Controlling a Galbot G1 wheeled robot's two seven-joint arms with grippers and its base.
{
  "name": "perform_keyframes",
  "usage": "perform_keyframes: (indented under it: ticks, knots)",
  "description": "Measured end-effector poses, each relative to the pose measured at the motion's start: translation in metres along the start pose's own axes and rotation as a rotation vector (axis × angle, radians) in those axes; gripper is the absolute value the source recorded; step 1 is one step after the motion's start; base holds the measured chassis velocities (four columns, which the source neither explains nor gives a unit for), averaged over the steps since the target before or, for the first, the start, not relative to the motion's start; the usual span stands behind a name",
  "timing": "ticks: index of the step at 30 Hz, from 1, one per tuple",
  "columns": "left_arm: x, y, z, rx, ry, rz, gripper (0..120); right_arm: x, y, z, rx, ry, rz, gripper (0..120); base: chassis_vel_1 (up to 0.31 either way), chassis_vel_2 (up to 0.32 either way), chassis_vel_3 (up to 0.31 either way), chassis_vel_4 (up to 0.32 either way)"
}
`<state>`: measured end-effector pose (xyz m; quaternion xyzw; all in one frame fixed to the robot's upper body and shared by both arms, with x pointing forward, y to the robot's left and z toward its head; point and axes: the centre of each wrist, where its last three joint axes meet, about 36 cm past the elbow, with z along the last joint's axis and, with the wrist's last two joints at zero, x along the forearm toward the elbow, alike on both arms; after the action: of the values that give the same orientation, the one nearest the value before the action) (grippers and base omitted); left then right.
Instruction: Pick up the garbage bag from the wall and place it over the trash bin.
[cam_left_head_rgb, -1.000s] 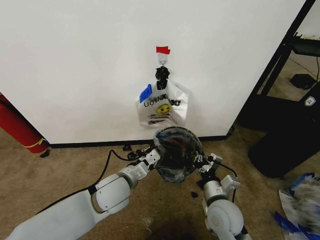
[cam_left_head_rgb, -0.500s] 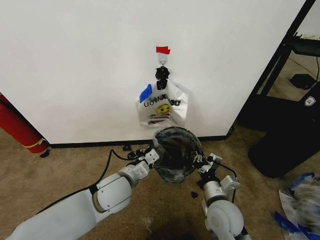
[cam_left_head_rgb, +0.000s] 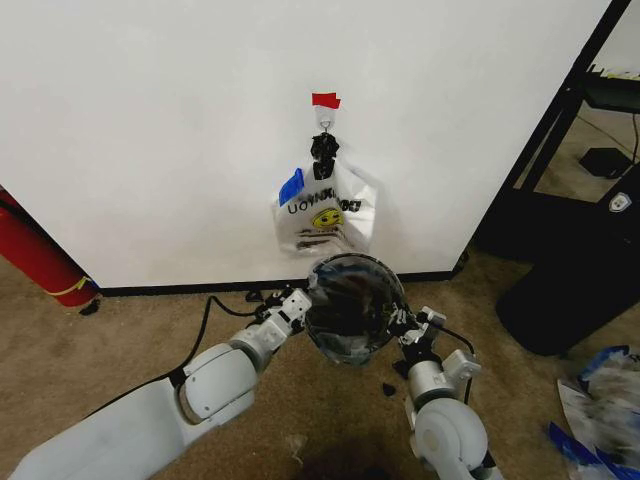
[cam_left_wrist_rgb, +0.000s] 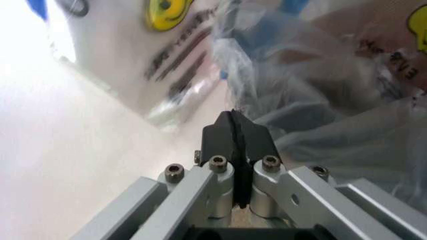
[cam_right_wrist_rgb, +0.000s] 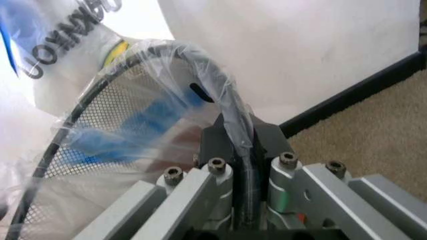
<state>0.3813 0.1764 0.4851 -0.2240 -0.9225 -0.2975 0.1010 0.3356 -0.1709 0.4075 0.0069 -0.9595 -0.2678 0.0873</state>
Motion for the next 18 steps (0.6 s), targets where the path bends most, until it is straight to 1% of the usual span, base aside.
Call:
perform_keyframes:
  ticks: [4, 7, 10, 13, 14, 18]
  knots:
    - [-0.001, 0.009, 0.002, 0.037, 0.008, -0.023, 0, -0.001, 0.000, -0.001, -0.017, 0.007, 0.002, 1, 0.000, 0.000, 0.000, 0.000]
    - [-0.001, 0.010, 0.002, 0.046, 0.012, -0.022, 0, -0.001, 0.000, -0.001, -0.020, 0.008, 0.003, 1, 0.000, 0.000, 0.000, 0.000]
    - [-0.006, 0.007, 0.010, 0.077, 0.034, 0.002, 0, 0.000, 0.001, -0.003, -0.043, 0.012, -0.004, 1, 0.000, 0.000, 0.000, 0.000]
    - [-0.012, 0.000, 0.018, 0.123, 0.063, 0.050, 0, 0.001, 0.002, -0.006, -0.054, 0.010, -0.009, 1, 0.000, 0.000, 0.000, 0.000]
    - [-0.012, 0.000, 0.018, 0.123, 0.063, 0.050, 0, 0.001, 0.002, -0.006, -0.054, 0.010, -0.009, 1, 0.000, 0.000, 0.000, 0.000]
    - [-0.020, 0.002, 0.021, 0.190, 0.077, 0.088, 0, 0.003, 0.002, -0.007, -0.057, 0.010, -0.011, 1, 0.000, 0.000, 0.000, 0.000]
